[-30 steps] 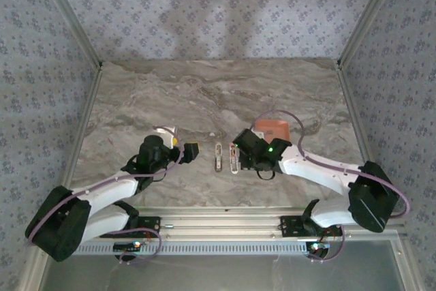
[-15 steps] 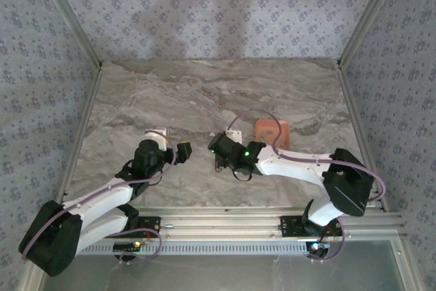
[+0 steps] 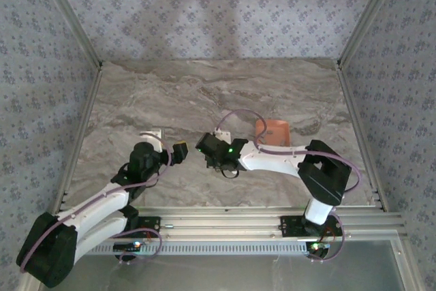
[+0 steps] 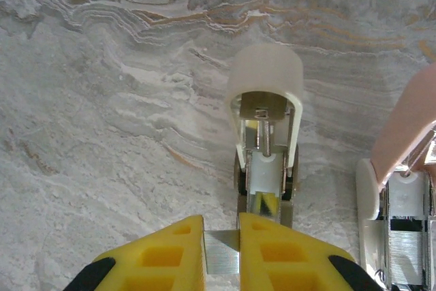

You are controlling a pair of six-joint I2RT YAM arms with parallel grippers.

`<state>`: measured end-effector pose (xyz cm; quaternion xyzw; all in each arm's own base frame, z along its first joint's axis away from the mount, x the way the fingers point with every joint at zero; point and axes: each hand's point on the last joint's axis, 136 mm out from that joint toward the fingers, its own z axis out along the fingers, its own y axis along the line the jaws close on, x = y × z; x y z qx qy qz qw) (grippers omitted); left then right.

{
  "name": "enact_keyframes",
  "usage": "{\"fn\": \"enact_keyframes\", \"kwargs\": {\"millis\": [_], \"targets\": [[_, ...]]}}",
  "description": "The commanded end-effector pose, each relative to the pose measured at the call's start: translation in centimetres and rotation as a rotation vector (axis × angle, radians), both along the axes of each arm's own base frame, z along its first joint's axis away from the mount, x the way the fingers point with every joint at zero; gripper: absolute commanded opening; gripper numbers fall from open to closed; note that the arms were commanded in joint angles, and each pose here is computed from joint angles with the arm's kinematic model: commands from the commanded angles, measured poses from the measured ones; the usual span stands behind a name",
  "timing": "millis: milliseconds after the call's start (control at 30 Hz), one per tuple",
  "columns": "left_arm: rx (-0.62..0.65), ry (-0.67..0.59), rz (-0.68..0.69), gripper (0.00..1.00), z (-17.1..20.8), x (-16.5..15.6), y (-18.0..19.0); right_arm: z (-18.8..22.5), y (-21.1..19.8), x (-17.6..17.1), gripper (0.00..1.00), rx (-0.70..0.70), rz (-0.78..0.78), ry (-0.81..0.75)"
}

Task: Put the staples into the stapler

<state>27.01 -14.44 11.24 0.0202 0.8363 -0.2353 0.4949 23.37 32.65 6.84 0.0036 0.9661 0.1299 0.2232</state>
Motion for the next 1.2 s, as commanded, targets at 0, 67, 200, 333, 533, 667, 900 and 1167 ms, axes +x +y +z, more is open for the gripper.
{"fn": "enact_keyframes", "kwargs": {"millis": [0, 67, 200, 333, 533, 667, 900, 1167], "targets": [[0.018, -0.005, 0.012, 0.98, -0.3, -0.1, 0.6, -0.3, -0.5, 0.0, 0.16, -0.023, -0.030, 0.037], [0.018, -0.004, 0.015, 0.99, -0.4, -0.1, 0.6, -0.4, -0.5, 0.1, 0.16, -0.033, -0.033, 0.044], [0.018, -0.006, 0.017, 0.98, -0.3, 0.0, 0.7, -0.7, -0.8, 0.1, 0.16, -0.049, -0.037, 0.055], [0.018, -0.009, 0.014, 0.98, -0.3, 0.0, 0.7, -0.8, -1.0, 0.1, 0.16, -0.054, -0.042, 0.057], [0.021, -0.008, 0.015, 0.99, -0.4, 0.0, 0.7, -1.1, -1.4, 0.3, 0.16, -0.069, -0.047, 0.064], [0.026, -0.012, 0.015, 0.98, -0.3, 0.1, 0.8, -1.3, -1.3, 0.3, 0.16, -0.068, -0.045, 0.072], [0.038, -0.017, 0.012, 0.99, -0.3, 0.1, 0.8, -1.4, -1.1, 0.4, 0.16, -0.067, -0.038, 0.081], [0.048, -0.031, 0.018, 0.99, 0.0, 0.2, 1.2, -1.5, -1.1, 0.3, 0.16, -0.074, -0.035, 0.090]]}}
